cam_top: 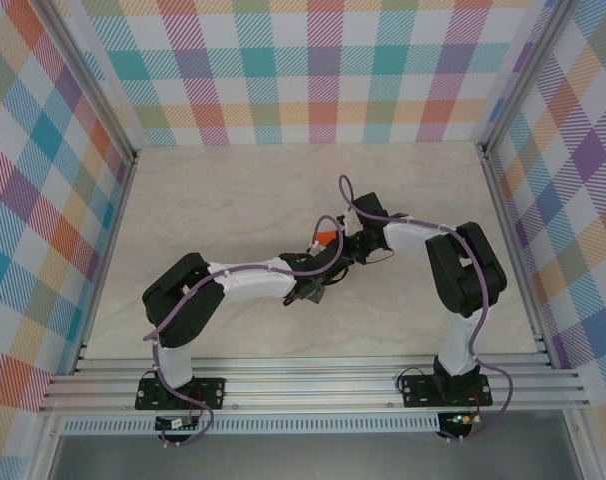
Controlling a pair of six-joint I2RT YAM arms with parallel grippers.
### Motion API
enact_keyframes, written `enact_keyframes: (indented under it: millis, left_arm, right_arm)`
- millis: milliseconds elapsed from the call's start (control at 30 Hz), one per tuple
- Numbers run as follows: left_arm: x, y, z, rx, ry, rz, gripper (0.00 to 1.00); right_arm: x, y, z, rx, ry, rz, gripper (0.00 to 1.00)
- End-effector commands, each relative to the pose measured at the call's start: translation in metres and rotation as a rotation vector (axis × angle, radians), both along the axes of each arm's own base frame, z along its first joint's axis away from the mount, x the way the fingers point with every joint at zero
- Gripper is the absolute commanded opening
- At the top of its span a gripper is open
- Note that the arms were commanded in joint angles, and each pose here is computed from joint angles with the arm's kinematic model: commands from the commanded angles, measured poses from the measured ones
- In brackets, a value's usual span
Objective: Fold a paper plane with a square sheet of paper (pick it up from the middle)
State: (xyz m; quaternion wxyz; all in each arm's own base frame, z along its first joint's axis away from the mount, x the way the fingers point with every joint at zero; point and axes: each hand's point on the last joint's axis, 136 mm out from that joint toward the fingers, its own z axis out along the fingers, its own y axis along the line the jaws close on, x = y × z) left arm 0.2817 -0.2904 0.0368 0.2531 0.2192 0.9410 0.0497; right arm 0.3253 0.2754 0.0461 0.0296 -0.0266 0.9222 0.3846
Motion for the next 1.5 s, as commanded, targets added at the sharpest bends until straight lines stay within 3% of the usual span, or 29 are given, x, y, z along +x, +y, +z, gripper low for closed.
enact_keyframes:
  millis: [0,300,567,767,867,933,1100,1367,1467]
  left_arm:
    - [0.003,0.007,0.001,0.010,-0.011,0.012,0.19]
    - [0.002,0.010,-0.001,0.014,0.000,0.013,0.22]
    - [-0.004,0.005,-0.005,-0.046,0.040,0.021,0.06]
    - [-0.010,-0.005,-0.006,-0.111,0.087,0.012,0.03]
    - [-0.013,-0.007,-0.007,-0.142,0.110,0.017,0.02]
    - [-0.014,-0.010,-0.006,-0.178,0.124,0.019,0.01]
    - [-0.015,-0.013,-0.002,-0.309,0.175,0.034,0.01]
    - [-0.008,-0.016,0.010,-0.568,0.250,0.038,0.02]
    - [-0.005,-0.012,0.010,-0.642,0.278,0.057,0.02]
  right_arm:
    - [-0.003,0.004,-0.002,0.001,0.018,0.027,0.10]
    - [-0.002,0.004,-0.001,0.000,0.015,0.028,0.10]
    - [-0.003,0.003,0.001,-0.001,0.009,0.028,0.11]
    - [-0.005,-0.002,0.004,-0.025,-0.006,0.023,0.21]
    - [-0.007,-0.007,0.008,-0.044,-0.024,0.015,0.32]
    - [-0.009,-0.011,0.013,-0.060,-0.042,0.008,0.41]
    - [-0.013,-0.024,0.026,-0.091,-0.092,-0.029,0.52]
    - [-0.019,-0.028,0.040,-0.058,-0.116,-0.039,0.52]
    - [-0.021,-0.023,0.043,-0.014,-0.115,-0.032,0.47]
